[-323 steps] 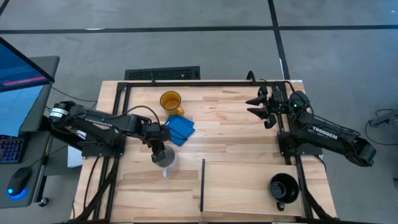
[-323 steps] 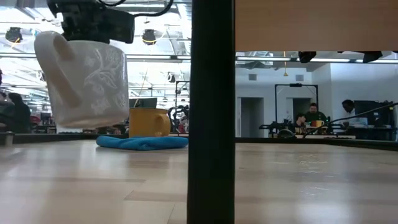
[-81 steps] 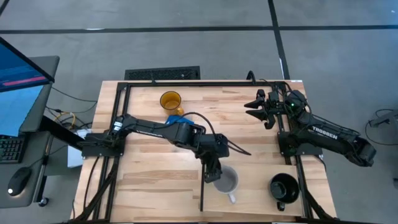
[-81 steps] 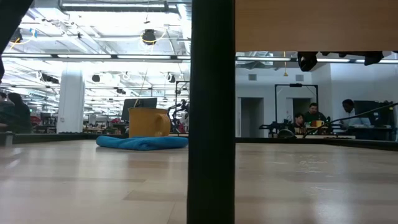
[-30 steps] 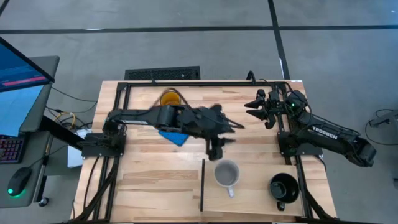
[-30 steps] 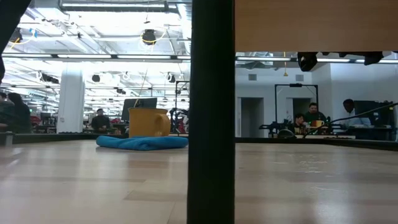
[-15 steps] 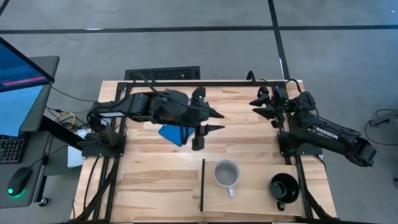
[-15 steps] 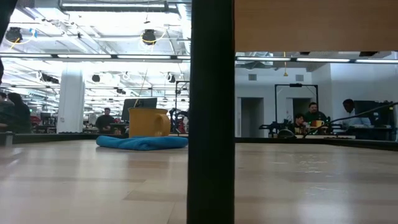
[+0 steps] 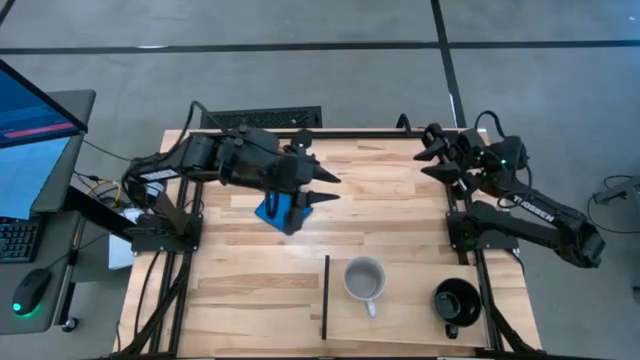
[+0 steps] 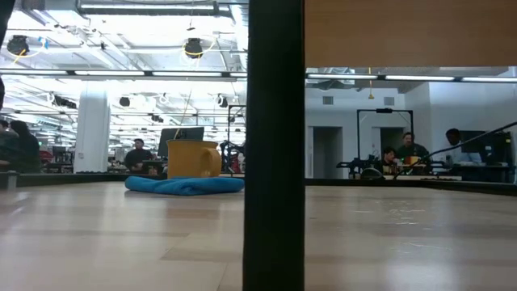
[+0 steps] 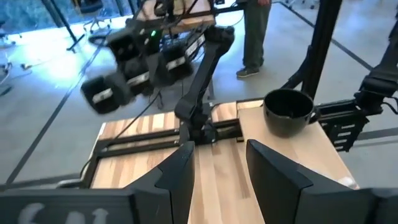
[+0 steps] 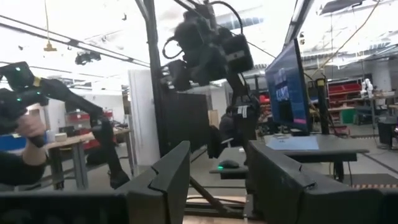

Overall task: Stack small to large cups/mugs on shelf
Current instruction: Put the gray mug on the shelf

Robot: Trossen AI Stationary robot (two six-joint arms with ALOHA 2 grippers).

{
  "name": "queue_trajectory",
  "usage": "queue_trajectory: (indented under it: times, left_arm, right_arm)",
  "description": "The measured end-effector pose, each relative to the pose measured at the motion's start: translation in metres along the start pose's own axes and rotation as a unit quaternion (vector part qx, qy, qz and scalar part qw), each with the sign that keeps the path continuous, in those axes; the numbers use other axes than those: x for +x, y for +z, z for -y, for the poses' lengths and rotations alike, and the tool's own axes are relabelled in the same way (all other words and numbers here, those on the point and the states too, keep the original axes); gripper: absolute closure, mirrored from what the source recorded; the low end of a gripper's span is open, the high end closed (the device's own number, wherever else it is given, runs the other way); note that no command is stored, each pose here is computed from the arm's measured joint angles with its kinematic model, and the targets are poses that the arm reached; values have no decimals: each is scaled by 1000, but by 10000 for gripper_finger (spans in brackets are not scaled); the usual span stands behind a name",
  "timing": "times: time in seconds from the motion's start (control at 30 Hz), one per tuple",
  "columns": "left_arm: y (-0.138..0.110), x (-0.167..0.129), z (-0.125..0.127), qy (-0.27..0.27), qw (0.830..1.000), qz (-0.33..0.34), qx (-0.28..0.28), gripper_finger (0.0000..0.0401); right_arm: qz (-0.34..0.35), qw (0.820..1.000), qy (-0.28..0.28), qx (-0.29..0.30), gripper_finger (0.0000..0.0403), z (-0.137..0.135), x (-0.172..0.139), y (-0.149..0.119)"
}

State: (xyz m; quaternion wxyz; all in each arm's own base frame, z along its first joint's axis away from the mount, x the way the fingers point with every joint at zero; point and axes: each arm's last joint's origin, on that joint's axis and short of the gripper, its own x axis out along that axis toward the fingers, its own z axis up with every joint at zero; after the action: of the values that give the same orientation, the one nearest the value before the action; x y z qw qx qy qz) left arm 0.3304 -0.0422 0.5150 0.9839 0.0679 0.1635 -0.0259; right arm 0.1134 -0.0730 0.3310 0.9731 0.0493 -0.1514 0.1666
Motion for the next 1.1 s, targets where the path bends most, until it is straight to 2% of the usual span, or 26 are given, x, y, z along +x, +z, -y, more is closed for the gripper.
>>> queue_trajectory:
  times: [0.23,0.47,0.8,1.1]
  left_arm:
    - [-17,-27,-3,20,1000,-5,-15,264]
    - [-55,-61,-2,28,995,85,-34,264]
    - [-134,-92,2,32,986,151,-61,264]
    - [-219,-97,7,75,970,203,-109,264]
  right_arm:
    - [-1,1000,-1,2,221,0,1,4]
    - [-1,1000,-3,1,221,0,1,4]
    - [-6,1000,-9,13,221,6,3,0]
    - [-20,999,-18,39,221,19,7,-9]
